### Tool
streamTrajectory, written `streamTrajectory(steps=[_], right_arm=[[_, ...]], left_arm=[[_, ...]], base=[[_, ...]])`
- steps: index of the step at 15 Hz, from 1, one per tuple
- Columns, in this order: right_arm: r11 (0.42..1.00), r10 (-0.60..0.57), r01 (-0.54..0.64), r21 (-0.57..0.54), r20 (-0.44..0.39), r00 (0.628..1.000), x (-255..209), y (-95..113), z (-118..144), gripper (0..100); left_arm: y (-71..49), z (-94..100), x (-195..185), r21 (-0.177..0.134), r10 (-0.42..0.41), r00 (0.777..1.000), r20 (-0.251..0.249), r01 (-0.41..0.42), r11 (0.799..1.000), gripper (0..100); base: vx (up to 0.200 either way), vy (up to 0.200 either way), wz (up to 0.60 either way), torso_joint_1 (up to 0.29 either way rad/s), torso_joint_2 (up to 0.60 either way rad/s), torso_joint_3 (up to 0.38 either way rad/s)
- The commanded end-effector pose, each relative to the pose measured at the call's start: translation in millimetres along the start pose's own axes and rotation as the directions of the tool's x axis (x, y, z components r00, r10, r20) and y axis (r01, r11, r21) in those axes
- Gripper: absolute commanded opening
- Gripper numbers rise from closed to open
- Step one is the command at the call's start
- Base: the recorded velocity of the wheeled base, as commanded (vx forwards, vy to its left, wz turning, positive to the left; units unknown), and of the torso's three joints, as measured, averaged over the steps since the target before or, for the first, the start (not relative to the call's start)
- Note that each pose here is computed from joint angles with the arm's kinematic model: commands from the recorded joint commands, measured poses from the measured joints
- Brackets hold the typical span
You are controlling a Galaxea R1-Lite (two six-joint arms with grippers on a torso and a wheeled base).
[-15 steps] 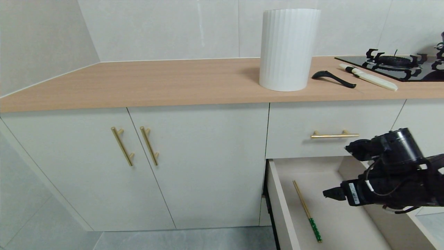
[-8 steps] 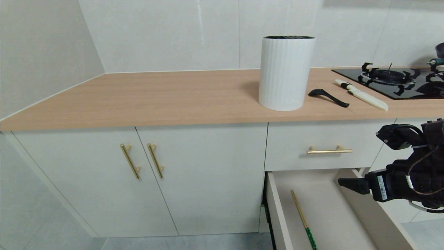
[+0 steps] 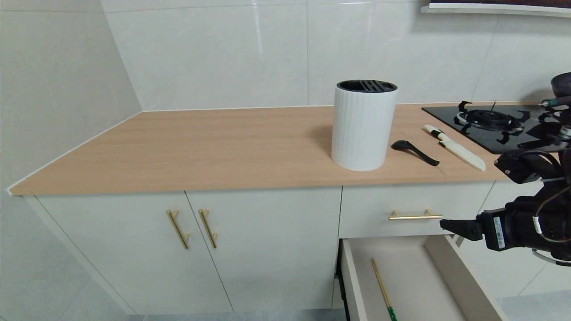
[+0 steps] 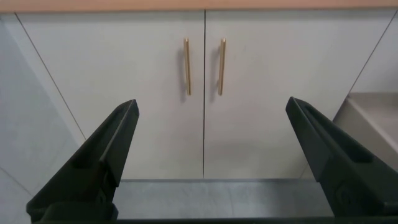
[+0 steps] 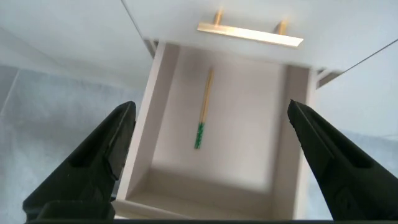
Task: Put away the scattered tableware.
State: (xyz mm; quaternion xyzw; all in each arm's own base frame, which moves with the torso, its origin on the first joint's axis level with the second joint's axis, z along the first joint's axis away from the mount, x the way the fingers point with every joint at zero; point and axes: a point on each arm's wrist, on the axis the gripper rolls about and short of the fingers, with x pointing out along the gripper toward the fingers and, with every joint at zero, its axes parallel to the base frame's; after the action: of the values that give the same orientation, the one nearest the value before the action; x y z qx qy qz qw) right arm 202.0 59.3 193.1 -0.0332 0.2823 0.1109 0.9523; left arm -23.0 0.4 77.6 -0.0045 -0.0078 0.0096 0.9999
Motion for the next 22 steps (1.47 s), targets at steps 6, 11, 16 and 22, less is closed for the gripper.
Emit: streamTrajectory(steps=[6, 11, 16, 22], right_arm=[[0.999, -0.016, 0.02, -0.027, 0.114, 0.993, 15, -37, 53, 100], [0.996, -0.027, 0.034, -0.087, 0.073, 0.997, 123, -91, 91, 100], [0.995, 0.036, -0.032, -0.098, 0.038, 0.999, 179, -100, 86, 100], [0.992, 0.098, -0.091, -0.088, 0.088, 0.991, 200, -105, 85, 100]], left_arm=[[0.0, 0.2, 0, 0.0, 0.001, 1.0, 0.001, -0.001, 1.0, 100], [0.0, -0.2, 0, 0.0, 0.001, 1.0, 0.0, -0.001, 1.0, 100], [0.0, 0.2, 0, -0.002, 0.001, 1.0, 0.001, -0.001, 1.0, 100], [0.0, 0.2, 0, 0.0, 0.001, 1.0, 0.001, -0.001, 1.0, 100]], base=[[0.0, 0.0, 0.0, 0.103, -0.27, -0.163], [0.0, 0.0, 0.0, 0.0, 0.0, 0.0], [0.0, 0.0, 0.0, 0.0, 0.0, 0.0], [0.0, 0.0, 0.0, 0.0, 0.0, 0.0]])
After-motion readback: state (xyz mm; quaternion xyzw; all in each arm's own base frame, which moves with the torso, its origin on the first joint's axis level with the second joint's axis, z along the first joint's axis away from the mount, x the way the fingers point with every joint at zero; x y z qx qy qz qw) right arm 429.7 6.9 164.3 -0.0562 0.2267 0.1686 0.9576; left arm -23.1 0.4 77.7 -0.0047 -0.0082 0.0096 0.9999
